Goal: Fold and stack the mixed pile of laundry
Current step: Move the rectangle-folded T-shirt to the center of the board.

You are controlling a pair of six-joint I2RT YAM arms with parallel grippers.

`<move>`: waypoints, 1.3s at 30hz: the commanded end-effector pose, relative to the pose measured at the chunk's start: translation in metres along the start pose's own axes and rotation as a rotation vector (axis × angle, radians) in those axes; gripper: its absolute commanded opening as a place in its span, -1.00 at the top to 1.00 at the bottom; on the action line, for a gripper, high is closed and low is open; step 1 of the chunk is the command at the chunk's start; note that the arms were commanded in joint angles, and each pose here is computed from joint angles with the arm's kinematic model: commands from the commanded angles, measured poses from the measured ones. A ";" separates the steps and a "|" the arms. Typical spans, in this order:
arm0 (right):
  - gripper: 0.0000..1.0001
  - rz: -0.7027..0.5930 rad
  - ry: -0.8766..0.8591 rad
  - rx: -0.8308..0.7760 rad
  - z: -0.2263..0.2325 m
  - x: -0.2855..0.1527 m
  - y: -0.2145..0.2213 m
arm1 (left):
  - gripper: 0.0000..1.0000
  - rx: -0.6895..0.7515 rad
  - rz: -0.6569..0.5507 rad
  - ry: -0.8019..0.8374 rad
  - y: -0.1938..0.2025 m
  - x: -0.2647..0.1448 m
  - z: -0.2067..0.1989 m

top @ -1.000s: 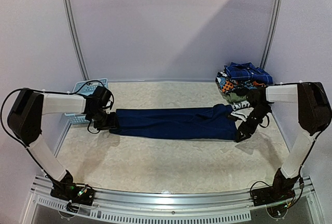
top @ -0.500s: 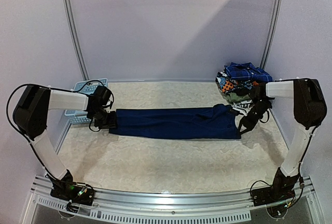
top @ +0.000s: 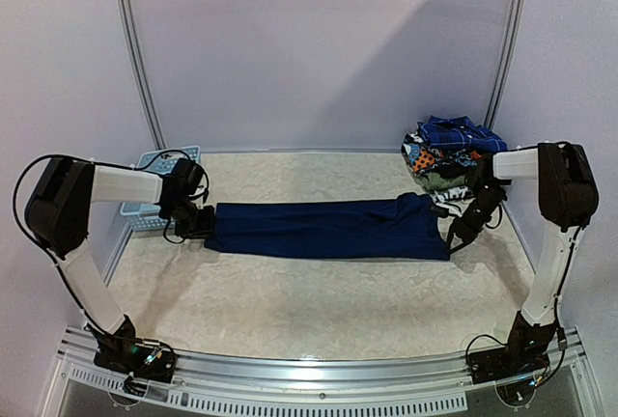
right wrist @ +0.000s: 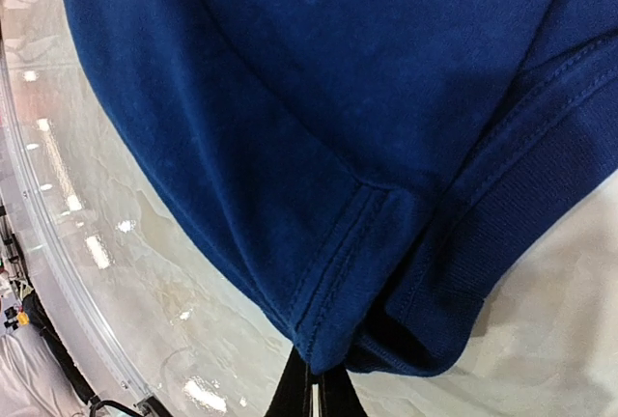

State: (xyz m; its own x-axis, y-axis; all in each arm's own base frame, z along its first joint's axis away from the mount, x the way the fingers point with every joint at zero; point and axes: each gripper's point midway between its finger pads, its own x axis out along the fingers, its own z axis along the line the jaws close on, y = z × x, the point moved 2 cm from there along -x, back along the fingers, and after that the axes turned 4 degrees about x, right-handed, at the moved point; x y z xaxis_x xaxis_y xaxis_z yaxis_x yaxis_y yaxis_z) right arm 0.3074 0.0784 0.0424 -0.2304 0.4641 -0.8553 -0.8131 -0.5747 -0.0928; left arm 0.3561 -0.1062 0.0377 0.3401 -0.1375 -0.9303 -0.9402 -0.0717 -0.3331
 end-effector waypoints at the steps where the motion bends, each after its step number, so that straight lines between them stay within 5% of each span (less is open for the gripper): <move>1: 0.99 0.048 -0.007 0.012 -0.003 0.005 0.008 | 0.88 -0.031 0.048 0.004 0.017 -0.007 0.008; 18: 0.99 0.114 -0.005 0.033 0.004 0.005 0.028 | 1.00 -0.117 0.101 0.062 0.083 -0.039 0.015; 21: 0.99 0.100 0.002 0.030 0.002 0.004 0.025 | 0.83 -0.089 0.019 0.083 0.073 -0.046 0.013; 24: 0.99 0.098 -0.012 0.046 -0.001 0.009 0.021 | 0.28 -0.098 -0.034 0.052 0.059 -0.049 0.016; 26: 0.99 0.093 -0.027 0.059 0.000 0.010 0.020 | 0.14 -0.118 -0.060 0.034 0.058 -0.054 0.018; 39: 0.97 0.066 -0.025 0.059 0.005 0.003 0.016 | -0.02 -0.255 0.028 0.183 0.117 -0.047 0.005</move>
State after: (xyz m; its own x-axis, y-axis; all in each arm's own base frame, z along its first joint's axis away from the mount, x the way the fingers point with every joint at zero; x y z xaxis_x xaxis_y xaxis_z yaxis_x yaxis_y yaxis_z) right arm 0.2889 0.0731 0.0369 -0.3039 0.4304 -0.8499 -0.8175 -0.5759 0.0007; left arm 0.2361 -0.0899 0.0488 0.3459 -0.2403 -0.9070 -0.9225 -0.2638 -0.2820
